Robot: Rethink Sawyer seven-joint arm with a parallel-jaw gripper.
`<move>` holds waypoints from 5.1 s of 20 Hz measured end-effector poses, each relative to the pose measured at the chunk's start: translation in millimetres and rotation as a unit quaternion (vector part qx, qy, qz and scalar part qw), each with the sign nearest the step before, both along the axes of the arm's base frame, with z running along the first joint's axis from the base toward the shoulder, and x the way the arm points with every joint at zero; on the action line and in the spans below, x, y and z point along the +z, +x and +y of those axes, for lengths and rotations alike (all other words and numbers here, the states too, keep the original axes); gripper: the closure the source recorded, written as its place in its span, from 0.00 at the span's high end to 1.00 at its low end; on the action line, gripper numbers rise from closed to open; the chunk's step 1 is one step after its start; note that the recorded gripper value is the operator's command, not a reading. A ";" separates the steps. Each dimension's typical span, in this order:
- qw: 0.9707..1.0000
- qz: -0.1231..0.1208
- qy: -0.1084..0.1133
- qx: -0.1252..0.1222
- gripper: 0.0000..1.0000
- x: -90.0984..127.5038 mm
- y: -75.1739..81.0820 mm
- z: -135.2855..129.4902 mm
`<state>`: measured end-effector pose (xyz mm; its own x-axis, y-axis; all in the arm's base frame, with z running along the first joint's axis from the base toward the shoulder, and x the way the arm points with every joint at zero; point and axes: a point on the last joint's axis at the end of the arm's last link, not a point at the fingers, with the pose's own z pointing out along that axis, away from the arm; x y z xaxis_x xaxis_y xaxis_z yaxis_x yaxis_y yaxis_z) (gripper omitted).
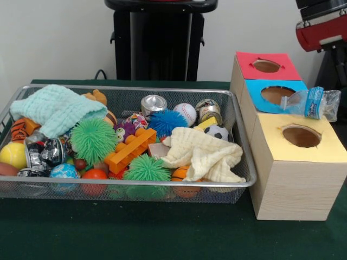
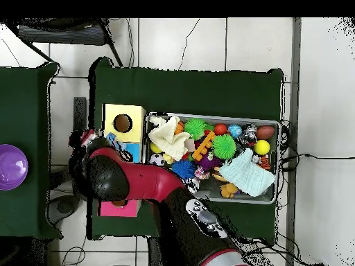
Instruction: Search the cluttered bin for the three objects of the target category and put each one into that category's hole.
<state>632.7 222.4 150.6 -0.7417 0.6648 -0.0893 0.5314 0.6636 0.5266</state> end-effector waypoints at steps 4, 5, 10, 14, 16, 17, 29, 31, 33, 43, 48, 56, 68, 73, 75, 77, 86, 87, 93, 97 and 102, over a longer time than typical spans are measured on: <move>1.000 -0.003 -0.004 -0.007 0.00 -9.2 6.5 -8.0; 1.000 -0.005 -0.005 -0.009 0.00 -11.7 7.6 -8.7; 1.000 -0.014 -0.007 -0.014 0.00 -20.4 11.1 -11.0; 1.000 -0.025 -0.010 -0.014 0.00 -30.9 11.7 -11.6; 1.000 -0.027 -0.010 -0.013 0.00 -34.9 10.7 -11.3; 0.999 -0.029 -0.011 -0.010 0.00 -41.5 8.2 -10.3; 1.000 -0.029 -0.009 -0.006 0.00 -71.0 -4.4 -5.7; 1.000 -0.028 -0.008 -0.007 0.00 -74.0 -5.6 -5.3; 1.000 -0.026 -0.008 -0.007 0.00 -76.3 -6.7 -5.0; 1.000 -0.025 -0.008 -0.006 0.00 -76.7 -8.2 -4.7; 1.000 -0.029 -0.009 -0.006 0.00 -72.0 -6.4 -5.4; 0.999 -0.035 -0.019 -0.005 0.00 -67.2 -6.2 -7.6; 0.999 -0.038 -0.031 -0.007 0.00 -65.3 -7.0 -14.7; 0.999 -0.033 -0.031 -0.005 0.00 -67.2 -12.2 -14.1; 0.999 -0.030 -0.031 -0.004 0.00 -68.1 -14.9 -13.8; 0.999 -0.023 -0.031 -0.001 0.00 -70.5 -22.8 -12.3; 0.999 0.010 -0.029 0.015 0.00 -78.0 -54.7 -7.3; 0.999 0.012 -0.029 0.016 0.00 -77.5 -56.8 -6.9; 0.999 0.015 -0.028 0.017 0.00 -77.3 -61.3 -7.6; 0.999 0.017 -0.028 0.013 0.00 -75.9 -62.3 -14.2; 0.999 0.019 -0.030 0.007 0.00 -69.3 -60.2 -27.2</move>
<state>572.4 195.2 81.3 -0.7543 0.6487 -0.1008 0.5403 0.7006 0.4660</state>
